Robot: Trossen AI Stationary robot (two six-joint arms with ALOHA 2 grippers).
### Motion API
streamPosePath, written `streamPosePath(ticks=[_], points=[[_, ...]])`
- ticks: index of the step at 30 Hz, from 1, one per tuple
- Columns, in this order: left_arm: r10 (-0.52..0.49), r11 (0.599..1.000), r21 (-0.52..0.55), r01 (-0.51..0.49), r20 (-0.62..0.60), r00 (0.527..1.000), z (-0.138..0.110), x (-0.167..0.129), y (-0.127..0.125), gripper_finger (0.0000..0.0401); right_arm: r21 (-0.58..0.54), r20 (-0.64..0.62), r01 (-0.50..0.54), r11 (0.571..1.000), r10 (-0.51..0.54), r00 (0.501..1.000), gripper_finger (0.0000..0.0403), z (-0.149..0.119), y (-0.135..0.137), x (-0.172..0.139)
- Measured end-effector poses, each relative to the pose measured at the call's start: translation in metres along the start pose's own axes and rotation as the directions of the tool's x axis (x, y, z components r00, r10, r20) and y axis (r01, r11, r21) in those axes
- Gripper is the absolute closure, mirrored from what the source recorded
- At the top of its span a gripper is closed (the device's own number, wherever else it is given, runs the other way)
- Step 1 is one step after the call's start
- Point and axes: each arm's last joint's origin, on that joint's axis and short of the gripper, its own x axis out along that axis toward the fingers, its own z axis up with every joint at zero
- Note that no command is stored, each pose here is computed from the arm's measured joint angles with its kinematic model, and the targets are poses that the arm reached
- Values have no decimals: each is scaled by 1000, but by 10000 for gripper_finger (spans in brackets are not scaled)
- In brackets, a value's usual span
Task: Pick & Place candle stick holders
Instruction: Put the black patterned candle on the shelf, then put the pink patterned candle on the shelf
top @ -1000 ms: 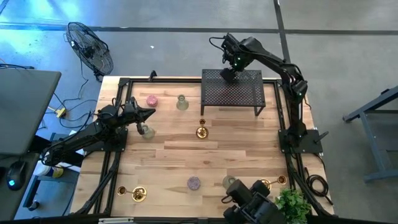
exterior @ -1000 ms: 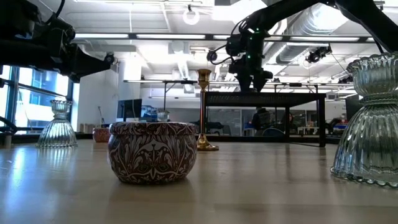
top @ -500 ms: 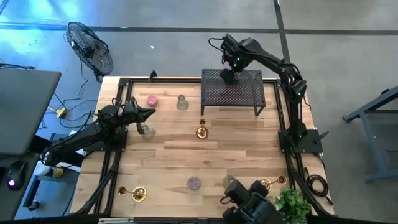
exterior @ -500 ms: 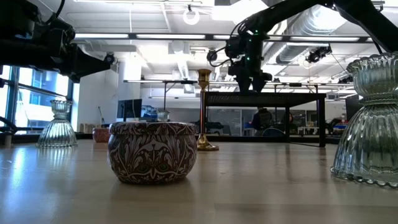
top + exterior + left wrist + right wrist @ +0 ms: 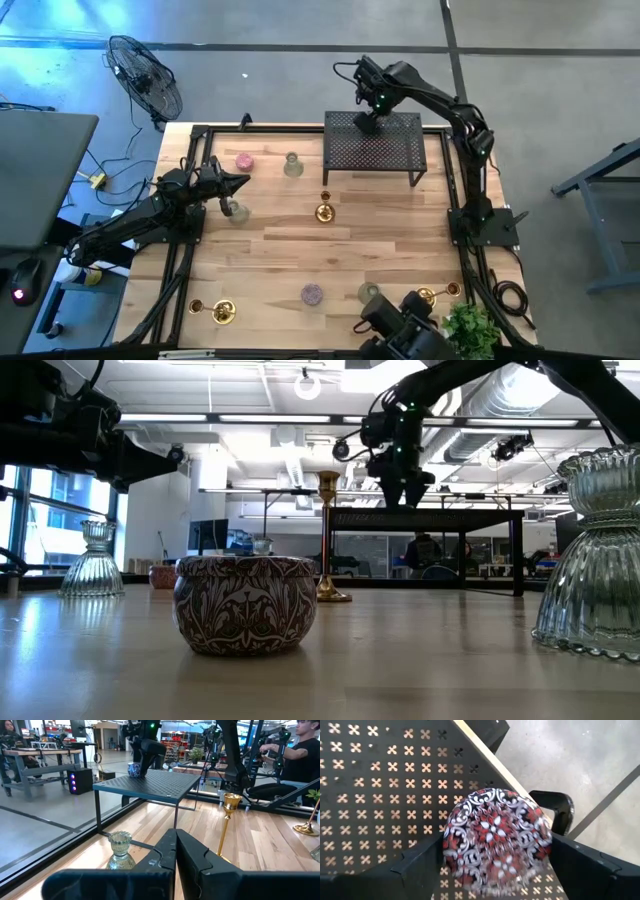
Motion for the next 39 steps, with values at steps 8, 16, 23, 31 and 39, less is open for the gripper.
streamPosePath(ticks=[8,16,23,31,39], points=[[0,1000,0,0,0,1000,0,0,0,400,-1,39,-68,998,68,997,71,-3,0,-16],[1,1000,0,-1,0,1000,0,0,0,400,-39,145,6,999,0,989,108,-17,5,-62],[1,1000,-6,-1,0,1000,0,0,0,400,-75,332,57,996,-29,943,216,-49,27,-116],[1,1000,-16,-1,0,1000,0,0,0,400,-180,655,-71,981,174,735,387,-115,77,-88],[-95,994,-60,94,-7,995,0,1,-3,400,-324,860,-177,929,367,355,359,-165,112,-59]])
